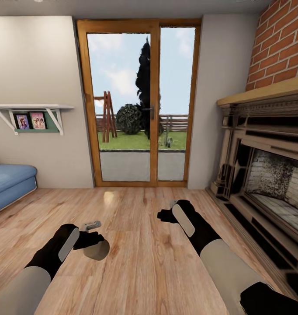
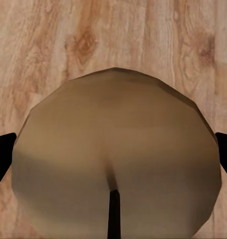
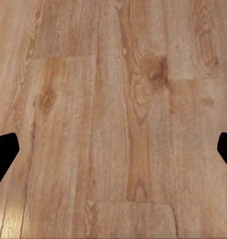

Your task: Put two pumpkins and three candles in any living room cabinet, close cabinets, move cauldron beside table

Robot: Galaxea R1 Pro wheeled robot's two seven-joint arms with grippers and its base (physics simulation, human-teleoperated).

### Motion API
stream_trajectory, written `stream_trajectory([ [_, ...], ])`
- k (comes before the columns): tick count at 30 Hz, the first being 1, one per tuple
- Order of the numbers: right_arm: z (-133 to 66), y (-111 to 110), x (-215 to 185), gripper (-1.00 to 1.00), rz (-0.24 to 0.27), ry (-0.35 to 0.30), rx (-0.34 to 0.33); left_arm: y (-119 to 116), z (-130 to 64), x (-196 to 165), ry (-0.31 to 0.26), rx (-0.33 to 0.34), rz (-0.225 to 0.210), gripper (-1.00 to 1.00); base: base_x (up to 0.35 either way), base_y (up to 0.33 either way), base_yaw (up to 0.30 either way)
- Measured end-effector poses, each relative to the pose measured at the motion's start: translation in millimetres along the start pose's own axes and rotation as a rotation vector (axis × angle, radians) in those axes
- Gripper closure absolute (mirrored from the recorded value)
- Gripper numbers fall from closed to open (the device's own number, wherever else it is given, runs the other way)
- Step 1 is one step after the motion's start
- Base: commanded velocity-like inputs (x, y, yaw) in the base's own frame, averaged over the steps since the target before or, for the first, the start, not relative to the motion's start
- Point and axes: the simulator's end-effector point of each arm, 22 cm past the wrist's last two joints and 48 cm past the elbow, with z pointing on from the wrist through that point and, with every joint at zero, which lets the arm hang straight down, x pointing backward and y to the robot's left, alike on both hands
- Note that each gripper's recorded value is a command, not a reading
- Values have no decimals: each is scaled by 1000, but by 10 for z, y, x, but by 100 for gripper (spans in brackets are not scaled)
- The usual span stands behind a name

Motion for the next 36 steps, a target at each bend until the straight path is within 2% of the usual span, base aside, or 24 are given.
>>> stream_trajectory([
  [8, -95, -32, -114, -100, -10, 19, 26, -6, -104, -121, 5, -24, 11, 100, -32, 0, -62],
  [17, -171, -15, -199, -100, -22, 54, 27, -44, -202, -249, 12, -28, 8, 100, -272, 0, -250],
  [31, -299, 38, -415, -100, -23, 66, 25, -104, -360, -441, 22, -30, 7, 100, -20, 0, -261],
  [36, -338, 46, -490, -100, -22, 71, 26, -125, -412, -507, 26, -31, 6, 100, -235, 0, -263],
])
